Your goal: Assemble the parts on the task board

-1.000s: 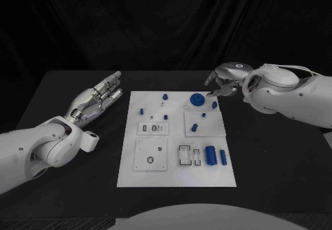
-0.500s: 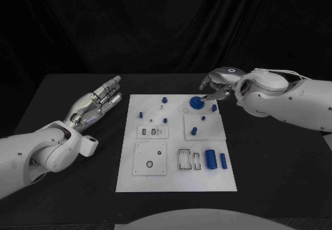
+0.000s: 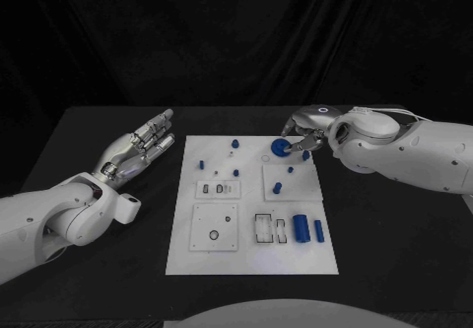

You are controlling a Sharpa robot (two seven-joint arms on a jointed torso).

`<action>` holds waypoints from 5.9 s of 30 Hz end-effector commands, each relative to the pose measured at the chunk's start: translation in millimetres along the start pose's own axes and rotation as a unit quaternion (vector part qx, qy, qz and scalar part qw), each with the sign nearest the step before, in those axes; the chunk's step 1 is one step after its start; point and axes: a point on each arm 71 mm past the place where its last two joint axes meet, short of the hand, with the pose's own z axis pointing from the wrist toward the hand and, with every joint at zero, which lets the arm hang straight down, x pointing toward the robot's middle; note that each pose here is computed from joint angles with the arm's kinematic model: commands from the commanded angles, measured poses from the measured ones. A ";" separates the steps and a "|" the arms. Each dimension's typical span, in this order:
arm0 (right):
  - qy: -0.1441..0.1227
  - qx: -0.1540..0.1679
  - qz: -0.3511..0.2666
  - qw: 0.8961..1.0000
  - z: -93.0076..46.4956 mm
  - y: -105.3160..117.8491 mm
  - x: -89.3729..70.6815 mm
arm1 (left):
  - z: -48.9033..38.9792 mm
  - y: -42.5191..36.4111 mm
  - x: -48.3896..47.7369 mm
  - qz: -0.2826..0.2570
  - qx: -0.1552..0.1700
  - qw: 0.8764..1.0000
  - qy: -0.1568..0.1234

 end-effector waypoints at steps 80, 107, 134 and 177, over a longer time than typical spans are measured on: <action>0.002 0.012 -0.027 1.000 6.5 -2.0 20.7 | 4.5 0.3 2.3 -0.009 0.000 1.000 0.014; 0.011 -0.001 -0.026 1.000 8.3 2.7 26.3 | 4.6 1.1 2.0 -0.011 -0.002 1.000 0.017; -0.020 -0.036 -0.008 0.999 -0.8 24.4 8.7 | 4.2 2.0 -0.2 -0.008 -0.004 1.000 0.014; -0.009 -0.023 -0.012 1.000 19.2 32.1 8.7 | 7.1 2.9 2.6 -0.012 -0.005 1.000 0.020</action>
